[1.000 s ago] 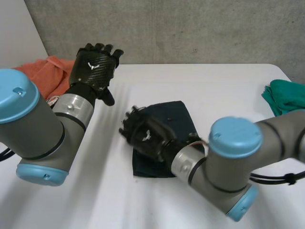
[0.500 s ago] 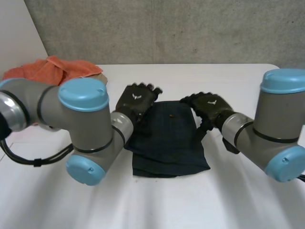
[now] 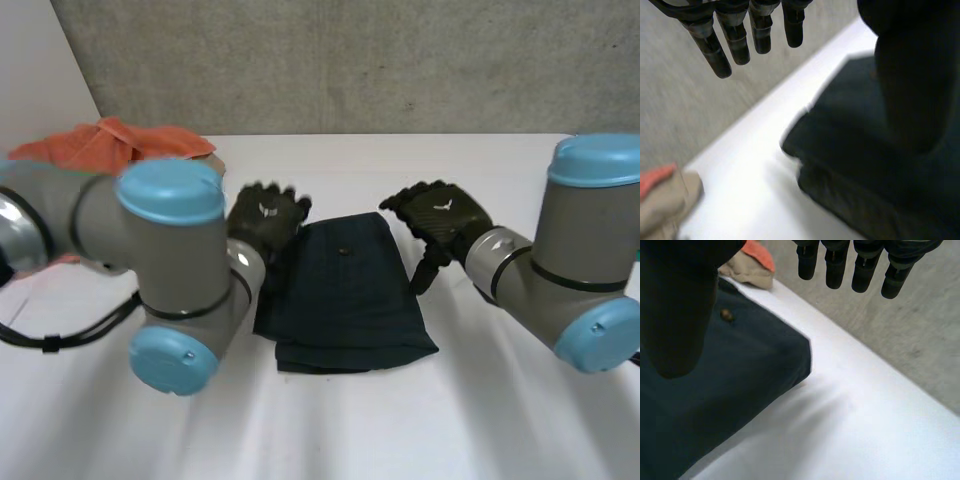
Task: Fold the laundry.
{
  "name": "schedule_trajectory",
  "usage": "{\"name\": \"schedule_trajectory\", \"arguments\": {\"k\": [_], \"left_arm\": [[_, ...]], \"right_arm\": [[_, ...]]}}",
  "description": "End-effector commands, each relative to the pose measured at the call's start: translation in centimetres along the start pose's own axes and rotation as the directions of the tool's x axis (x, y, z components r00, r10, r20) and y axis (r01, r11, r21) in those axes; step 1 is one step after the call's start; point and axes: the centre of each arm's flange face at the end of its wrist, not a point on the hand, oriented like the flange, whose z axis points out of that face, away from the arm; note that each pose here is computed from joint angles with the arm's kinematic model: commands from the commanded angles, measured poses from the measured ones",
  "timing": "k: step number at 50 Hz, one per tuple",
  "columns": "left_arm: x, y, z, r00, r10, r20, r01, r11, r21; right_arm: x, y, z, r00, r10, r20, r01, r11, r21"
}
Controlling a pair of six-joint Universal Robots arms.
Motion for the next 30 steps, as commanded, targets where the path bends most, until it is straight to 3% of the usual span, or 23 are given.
{"name": "schedule_trajectory", "arguments": {"k": [1, 5, 8, 13, 15, 30], "left_arm": [[-1.5, -5.8, -2.0, 0.999, -0.013, -0.040, 0.020, 0.981, 0.193], [-2.4, -8.1, -2.9, 0.997, -0.014, -0.081, 0.036, 0.961, 0.274], [-2.2, -9.4, -3.2, 0.983, -0.009, -0.186, 0.071, 0.942, 0.328], [-1.8, -9.8, -3.8, 0.903, -0.054, -0.427, 0.207, 0.924, 0.322], [-2.3, -9.7, -3.5, 0.882, -0.079, -0.464, 0.245, 0.919, 0.310], [-2.5, -8.6, -2.9, 0.881, -0.115, -0.458, 0.262, 0.926, 0.271]], "right_arm": [[-1.1, -1.5, -3.4, 0.999, -0.031, -0.040, 0.032, 0.999, 0.033], [-4.6, 0.1, -4.9, 0.997, -0.072, 0.038, 0.071, 0.997, 0.010], [-7.5, 2.2, -5.9, 0.991, -0.089, 0.104, 0.089, 0.996, 0.001], [-9.6, 4.8, -5.8, 0.992, -0.098, 0.084, 0.093, 0.994, 0.062], [-9.7, 6.0, -4.8, 0.994, -0.100, 0.038, 0.097, 0.993, 0.073], [-9.2, 6.2, 0.9, 0.992, -0.089, -0.092, 0.110, 0.961, 0.252]]}}
